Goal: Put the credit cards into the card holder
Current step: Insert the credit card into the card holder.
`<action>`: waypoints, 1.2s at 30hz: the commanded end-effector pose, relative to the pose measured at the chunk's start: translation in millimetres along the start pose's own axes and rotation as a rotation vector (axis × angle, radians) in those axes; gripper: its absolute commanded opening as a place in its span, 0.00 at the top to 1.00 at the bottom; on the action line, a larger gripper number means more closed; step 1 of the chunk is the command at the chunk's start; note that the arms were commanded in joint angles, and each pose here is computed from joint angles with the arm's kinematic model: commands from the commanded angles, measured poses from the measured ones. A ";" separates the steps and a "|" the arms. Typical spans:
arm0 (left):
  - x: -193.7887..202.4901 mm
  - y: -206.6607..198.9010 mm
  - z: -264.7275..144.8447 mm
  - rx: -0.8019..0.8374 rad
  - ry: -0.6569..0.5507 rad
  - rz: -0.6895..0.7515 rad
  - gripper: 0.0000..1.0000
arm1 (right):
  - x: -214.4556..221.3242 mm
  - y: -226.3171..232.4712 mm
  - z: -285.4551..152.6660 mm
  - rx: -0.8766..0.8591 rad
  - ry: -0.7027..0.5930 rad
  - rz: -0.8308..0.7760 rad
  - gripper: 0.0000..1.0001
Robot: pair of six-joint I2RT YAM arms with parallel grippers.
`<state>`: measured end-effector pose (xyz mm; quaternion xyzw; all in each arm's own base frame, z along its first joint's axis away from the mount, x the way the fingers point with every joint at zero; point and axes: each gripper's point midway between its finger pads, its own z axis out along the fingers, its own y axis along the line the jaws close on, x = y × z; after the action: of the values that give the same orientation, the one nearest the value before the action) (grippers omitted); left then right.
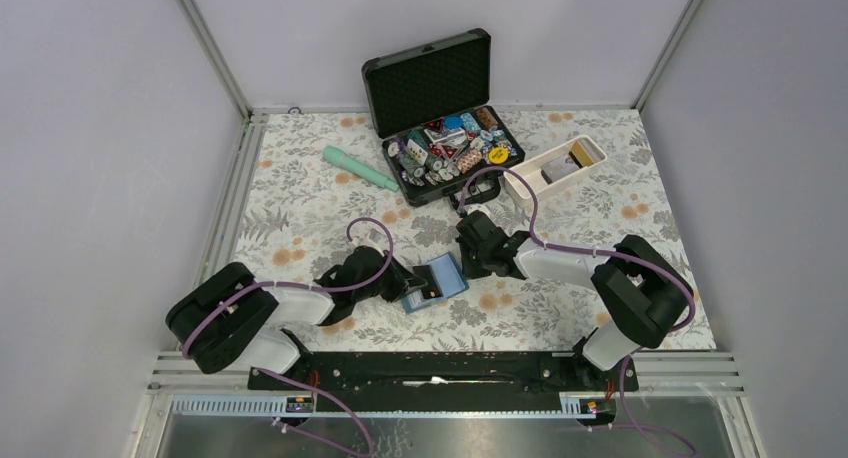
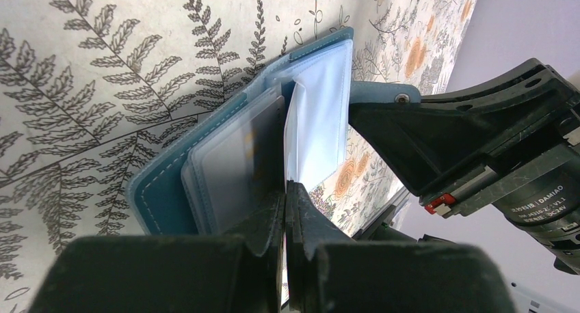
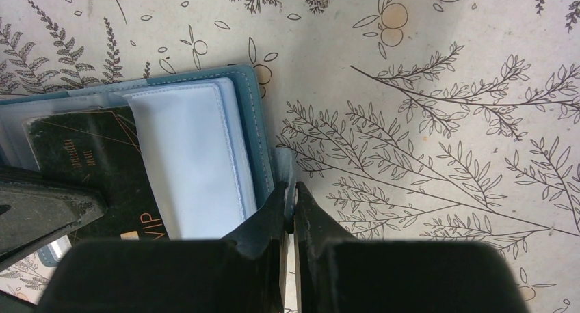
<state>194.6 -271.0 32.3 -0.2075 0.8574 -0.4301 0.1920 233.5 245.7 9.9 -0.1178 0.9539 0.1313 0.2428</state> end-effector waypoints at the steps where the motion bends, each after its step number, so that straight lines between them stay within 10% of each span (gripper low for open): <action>1: 7.8 9.3 0.5 -0.016 0.025 0.012 1.00 | 27.7 -22.2 4.9 0.101 0.093 -0.041 1.00; 36: 12.0 15.5 -0.7 0.001 0.035 0.006 1.00 | 29.6 -22.9 4.9 0.114 0.102 -0.046 1.00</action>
<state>194.3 -276.0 29.6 -0.2036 0.8481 -0.4507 0.1903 233.7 245.7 9.8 -0.1195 0.9546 0.1234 0.2433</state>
